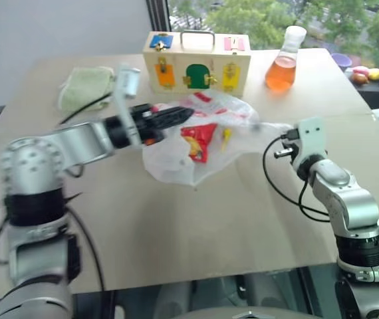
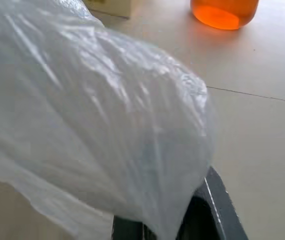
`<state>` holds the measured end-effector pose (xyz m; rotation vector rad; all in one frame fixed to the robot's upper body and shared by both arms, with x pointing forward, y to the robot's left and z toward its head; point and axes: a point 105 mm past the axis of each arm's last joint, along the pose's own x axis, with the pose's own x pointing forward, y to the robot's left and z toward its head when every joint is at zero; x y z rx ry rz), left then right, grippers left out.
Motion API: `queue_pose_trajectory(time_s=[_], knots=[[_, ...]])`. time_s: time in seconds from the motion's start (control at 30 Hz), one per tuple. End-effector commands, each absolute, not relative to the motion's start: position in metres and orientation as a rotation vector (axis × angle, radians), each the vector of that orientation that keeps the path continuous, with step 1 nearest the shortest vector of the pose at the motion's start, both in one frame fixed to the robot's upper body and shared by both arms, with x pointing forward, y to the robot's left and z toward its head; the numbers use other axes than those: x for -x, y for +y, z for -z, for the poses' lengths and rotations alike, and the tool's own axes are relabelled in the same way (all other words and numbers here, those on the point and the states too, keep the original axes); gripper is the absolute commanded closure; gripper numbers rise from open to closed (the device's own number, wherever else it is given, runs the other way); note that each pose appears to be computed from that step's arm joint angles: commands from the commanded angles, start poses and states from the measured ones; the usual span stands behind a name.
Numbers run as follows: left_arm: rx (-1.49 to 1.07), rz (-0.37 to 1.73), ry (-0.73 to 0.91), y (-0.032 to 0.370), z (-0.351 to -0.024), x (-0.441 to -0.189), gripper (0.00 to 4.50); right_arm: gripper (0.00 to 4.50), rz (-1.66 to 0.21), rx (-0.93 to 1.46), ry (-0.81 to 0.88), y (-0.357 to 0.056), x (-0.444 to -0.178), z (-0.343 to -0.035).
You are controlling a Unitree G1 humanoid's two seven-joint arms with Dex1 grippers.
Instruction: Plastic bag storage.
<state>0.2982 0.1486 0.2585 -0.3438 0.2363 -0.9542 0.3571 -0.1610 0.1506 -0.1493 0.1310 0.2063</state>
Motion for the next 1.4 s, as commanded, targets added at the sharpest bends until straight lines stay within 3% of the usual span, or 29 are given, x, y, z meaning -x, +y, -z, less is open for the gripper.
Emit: queue_pose_trajectory(time_s=[0.03,0.1,0.23,0.43,0.77,0.87,0.93,1.0,1.07,1.13,1.23,1.4], knots=[[0.307,1.001,0.236,0.165,-0.247,-0.266,2.56,4.50,-0.261,0.121,0.063,-0.152,-0.347,-0.168],[0.281,0.996,0.320,0.175,-0.222,-0.246,1.74,4.50,-0.283,0.118,0.068,-0.148,-0.342,-0.168],[0.313,0.964,0.459,0.174,-0.173,-0.224,1.74,4.50,-0.326,0.101,0.089,-0.139,-0.331,-0.166],[0.391,0.793,0.358,0.149,-0.155,-0.267,1.74,4.50,-0.371,0.092,0.117,-0.126,-0.322,-0.163],[1.121,0.486,0.402,0.128,-0.176,-0.320,1.74,4.50,-0.363,0.121,0.127,-0.129,-0.317,-0.162],[1.135,0.429,0.437,0.127,-0.171,-0.326,2.55,4.50,-0.362,0.125,0.128,-0.130,-0.317,-0.162],[1.131,0.409,0.436,0.127,-0.171,-0.327,3.63,4.50,-0.363,0.127,0.128,-0.130,-0.316,-0.162],[1.166,0.352,0.405,0.136,-0.170,-0.330,4.43,4.50,-0.362,0.128,0.128,-0.131,-0.317,-0.162],[1.211,0.300,0.376,0.148,-0.169,-0.330,4.43,4.50,-0.362,0.128,0.128,-0.132,-0.317,-0.162],[1.268,0.346,0.307,0.155,-0.182,-0.325,4.43,4.50,-0.368,0.122,0.123,-0.131,-0.317,-0.163],[1.265,0.618,0.087,0.169,-0.220,-0.302,4.43,4.50,-0.461,0.001,0.063,-0.120,-0.316,-0.182],[1.200,0.892,-0.383,0.225,-0.327,-0.290,4.43,4.50,-0.811,-0.293,-0.216,-0.106,-0.298,-0.282]])
